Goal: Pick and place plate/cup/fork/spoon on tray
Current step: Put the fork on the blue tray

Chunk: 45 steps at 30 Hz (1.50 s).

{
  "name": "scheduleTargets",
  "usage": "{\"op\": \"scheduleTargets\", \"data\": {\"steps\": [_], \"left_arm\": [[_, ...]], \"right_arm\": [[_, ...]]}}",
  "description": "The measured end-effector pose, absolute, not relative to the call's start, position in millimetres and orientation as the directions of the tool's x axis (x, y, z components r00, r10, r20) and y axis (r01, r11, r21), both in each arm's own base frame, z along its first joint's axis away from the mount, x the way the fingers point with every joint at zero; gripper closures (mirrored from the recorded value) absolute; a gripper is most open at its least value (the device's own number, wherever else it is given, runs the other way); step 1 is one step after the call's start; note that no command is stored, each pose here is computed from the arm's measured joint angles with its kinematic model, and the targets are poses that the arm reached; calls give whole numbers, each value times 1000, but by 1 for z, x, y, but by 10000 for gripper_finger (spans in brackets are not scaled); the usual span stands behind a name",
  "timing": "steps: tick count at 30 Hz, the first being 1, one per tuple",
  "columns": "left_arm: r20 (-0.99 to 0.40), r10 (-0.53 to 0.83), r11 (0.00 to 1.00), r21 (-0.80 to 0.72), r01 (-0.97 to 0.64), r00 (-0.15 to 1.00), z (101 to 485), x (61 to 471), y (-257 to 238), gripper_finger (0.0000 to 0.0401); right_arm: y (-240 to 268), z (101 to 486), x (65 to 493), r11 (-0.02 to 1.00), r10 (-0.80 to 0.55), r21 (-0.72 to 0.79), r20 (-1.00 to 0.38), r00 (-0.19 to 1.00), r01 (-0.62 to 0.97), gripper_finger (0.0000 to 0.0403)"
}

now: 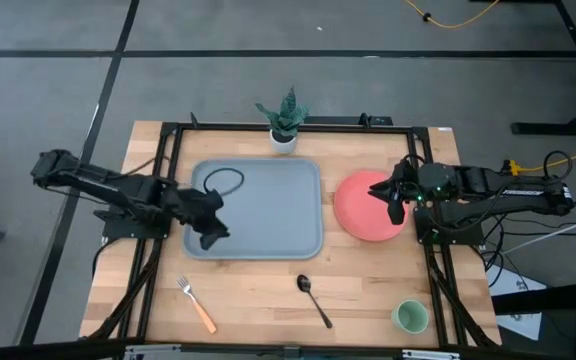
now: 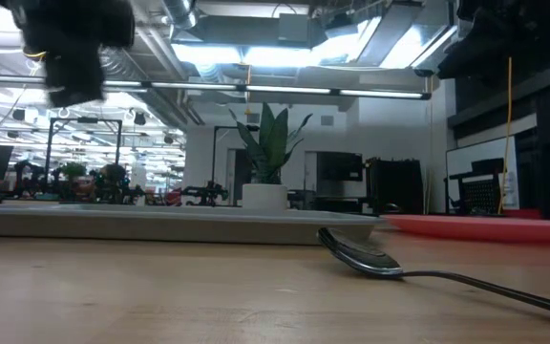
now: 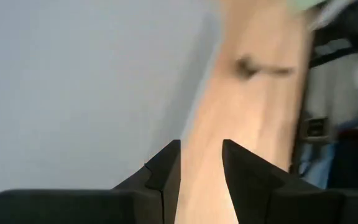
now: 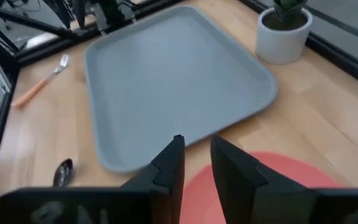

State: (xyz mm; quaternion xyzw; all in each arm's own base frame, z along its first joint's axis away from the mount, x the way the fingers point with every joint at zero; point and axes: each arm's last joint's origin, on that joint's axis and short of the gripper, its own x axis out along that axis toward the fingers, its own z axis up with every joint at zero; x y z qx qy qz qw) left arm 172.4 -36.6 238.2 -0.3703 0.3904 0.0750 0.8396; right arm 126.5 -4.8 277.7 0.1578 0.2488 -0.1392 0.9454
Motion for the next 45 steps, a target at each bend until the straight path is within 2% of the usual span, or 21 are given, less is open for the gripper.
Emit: {"op": "scheduleTargets", "data": {"steps": [3, 6, 9, 13, 16, 21, 27, 31, 36, 40, 44, 45], "left_arm": [[-793, -191, 530, -579, -619, 579, 229, 177, -43, 290], [-825, -257, 329, -564, -757, 503, 221, 178, -52, 290], [-851, -278, 198, -504, -841, 445, 214, 178, -63, 290], [-875, -290, 77, -426, -902, 388, 206, 177, -79, 290], [-885, -317, 34, -369, -929, 340, 201, 175, -90, 290], [-877, -420, 25, -268, -963, 234, 199, 165, -107, 290], [-827, -562, 95, -94, -991, 25, 203, 147, -111, 290], [-773, -632, 154, -53, -987, -57, 209, 138, -110, 290], [-627, -764, 190, 2, -982, -149, 225, 129, -109, 290], [-578, -810, 135, -17, -991, -100, 260, 128, -114, 290], [-643, -761, -69, -59, -996, 91, 303, 128, -126, 290], [-676, -726, -90, -85, -992, 124, 310, 127, -130, 290]], "right_arm": [[-5, 273, 124, 911, -185, 210, -562, 806, 356, 320], [-5, 269, 121, 911, -185, 192, -598, 780, 364, 320], [-5, 268, 120, 910, -194, 182, -609, 769, 373, 320], [-6, 268, 120, 906, -212, 169, -611, 763, 388, 320], [-6, 268, 120, 906, -211, 171, -611, 763, 388, 320], [-5, 267, 119, 872, -204, 233, -624, 754, 429, 320], [-6, 267, 119, 872, -234, 208, -619, 750, 444, 320], [-6, 267, 119, 847, -236, 247, -619, 749, 471, 320], [-6, 267, 118, 854, -236, 233, -623, 746, 464, 320], [-6, 265, 117, 860, -236, 213, -640, 731, 464, 320], [-6, 262, 114, 859, -237, 195, -668, 706, 473, 320], [-6, 262, 114, 860, -237, 191, -674, 700, 474, 320]]}}
